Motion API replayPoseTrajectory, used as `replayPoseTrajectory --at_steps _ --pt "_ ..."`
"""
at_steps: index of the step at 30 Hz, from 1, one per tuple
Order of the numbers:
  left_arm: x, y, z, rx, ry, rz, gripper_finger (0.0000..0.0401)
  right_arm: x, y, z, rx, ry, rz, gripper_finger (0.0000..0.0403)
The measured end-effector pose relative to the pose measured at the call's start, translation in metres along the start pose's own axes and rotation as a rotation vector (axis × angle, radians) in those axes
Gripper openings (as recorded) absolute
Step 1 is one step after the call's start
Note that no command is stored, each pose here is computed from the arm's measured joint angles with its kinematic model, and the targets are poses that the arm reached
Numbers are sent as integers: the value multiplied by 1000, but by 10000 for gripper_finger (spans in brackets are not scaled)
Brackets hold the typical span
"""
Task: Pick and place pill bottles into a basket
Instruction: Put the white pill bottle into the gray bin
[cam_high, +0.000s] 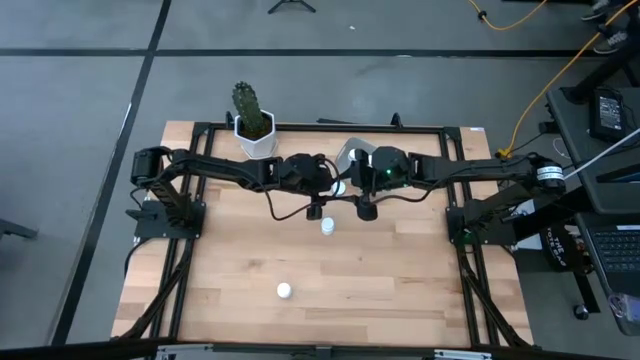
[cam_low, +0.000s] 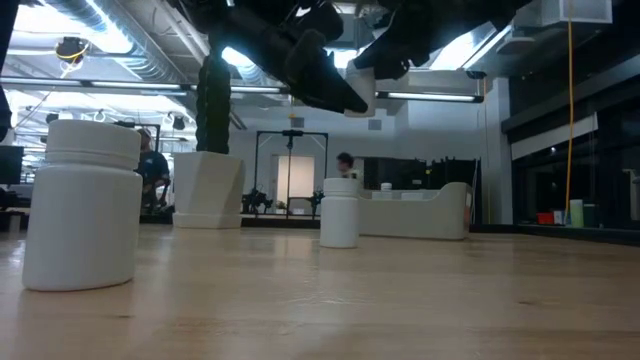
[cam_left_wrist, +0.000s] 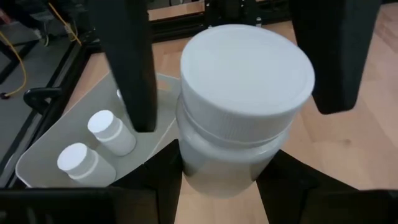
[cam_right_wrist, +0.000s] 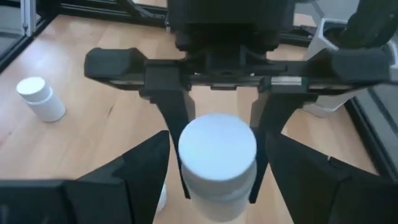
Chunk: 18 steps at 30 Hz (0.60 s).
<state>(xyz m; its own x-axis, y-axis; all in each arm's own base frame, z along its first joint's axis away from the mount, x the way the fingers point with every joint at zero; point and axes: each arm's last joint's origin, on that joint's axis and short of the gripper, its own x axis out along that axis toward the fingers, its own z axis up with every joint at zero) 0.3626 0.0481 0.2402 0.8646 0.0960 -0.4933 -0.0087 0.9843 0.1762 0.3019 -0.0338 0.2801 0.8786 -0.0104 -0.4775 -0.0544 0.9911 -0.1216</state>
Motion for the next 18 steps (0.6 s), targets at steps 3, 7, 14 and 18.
replayPoseTrajectory --at_steps 3,7,14,18 --pt "0 0 0 0 0 0 166 0 0 0 -23 3 0 268" --pt "0 0 1 0 -6 2 166 0 0 -1 -23 8 1 253" --pt "0 0 1 0 -7 2 166 0 0 -1 -47 6 2 199" --pt "0 0 1 -7 -7 -2 166 0 0 -1 -64 7 -2 171"
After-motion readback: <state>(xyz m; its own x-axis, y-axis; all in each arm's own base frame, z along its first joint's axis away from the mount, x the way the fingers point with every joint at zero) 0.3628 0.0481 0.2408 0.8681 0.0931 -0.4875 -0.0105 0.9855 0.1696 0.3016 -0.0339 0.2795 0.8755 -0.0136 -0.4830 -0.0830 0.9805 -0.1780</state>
